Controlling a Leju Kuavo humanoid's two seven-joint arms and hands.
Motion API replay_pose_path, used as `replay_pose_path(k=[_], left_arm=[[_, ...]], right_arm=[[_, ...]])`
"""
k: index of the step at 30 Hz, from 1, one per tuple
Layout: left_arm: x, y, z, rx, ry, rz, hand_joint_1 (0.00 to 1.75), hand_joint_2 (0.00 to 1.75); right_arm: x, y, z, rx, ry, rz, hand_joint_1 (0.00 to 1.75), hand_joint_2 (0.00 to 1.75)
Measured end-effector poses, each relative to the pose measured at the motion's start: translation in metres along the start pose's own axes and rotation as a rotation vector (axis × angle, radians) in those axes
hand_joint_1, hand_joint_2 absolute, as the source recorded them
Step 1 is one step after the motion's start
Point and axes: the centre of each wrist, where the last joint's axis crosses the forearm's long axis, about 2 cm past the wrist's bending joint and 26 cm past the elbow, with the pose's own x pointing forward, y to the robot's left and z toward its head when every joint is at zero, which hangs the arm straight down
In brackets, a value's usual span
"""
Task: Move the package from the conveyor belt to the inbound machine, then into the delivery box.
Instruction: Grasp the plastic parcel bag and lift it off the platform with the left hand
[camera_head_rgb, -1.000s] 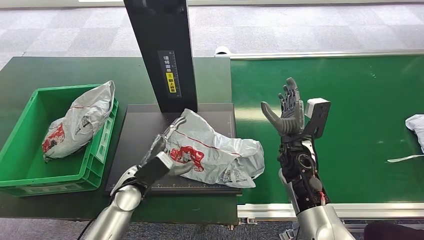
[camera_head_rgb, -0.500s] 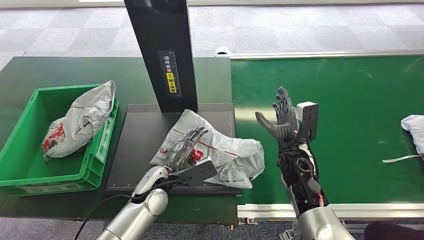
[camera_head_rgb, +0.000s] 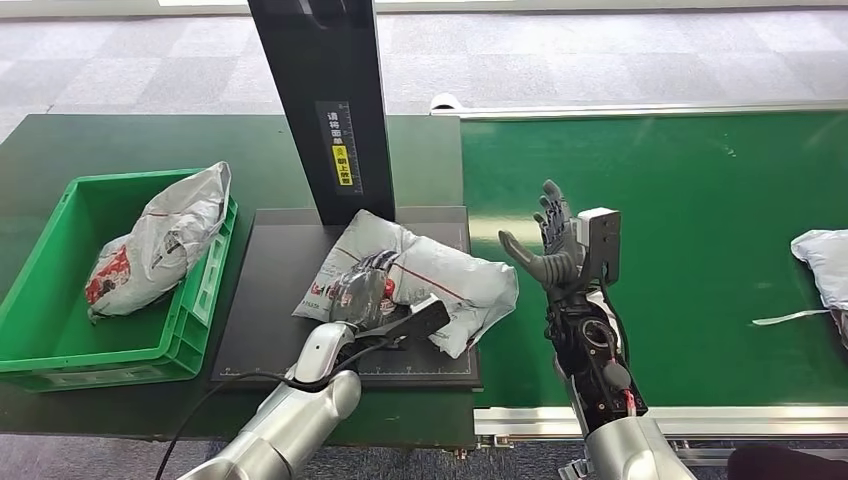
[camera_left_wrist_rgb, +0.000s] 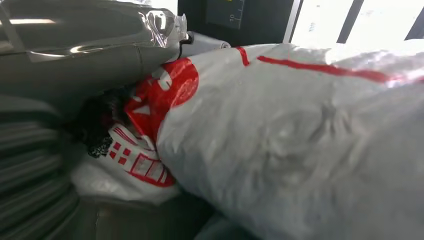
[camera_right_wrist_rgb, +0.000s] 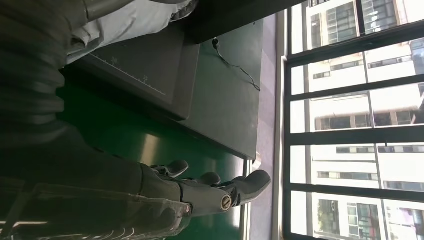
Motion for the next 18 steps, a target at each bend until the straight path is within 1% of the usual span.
replay_pose_path(k=[4,13,15,18], left_arm=[[-0.0018,0.0012,-0.0017,-0.016,-0.022,0.019,1.75,1.75],[-0.004,0.0064,-0.005,-0.003,-0.048,0.051,1.75,1.75],[-0.0054,0.0058,-0.0038,0.026,-0.076,0.077,1.75,1.75],[-0.0082,0.0027,0.0019,0.11,-0.152,0.149,1.75,1.75]], right_arm=[[0.0,0.0006,0.0,0.004,0.0,-0.001,0.0,1.75],[-0.0002,0.001,0.0001,0.008,0.001,0.0,0.0,1.75],[-0.0006,0.0009,0.0006,0.01,0.002,-0.001,0.0,1.75],[-0.0012,0.0002,0.0021,0.012,0.0,-0.009,0.0,1.75]])
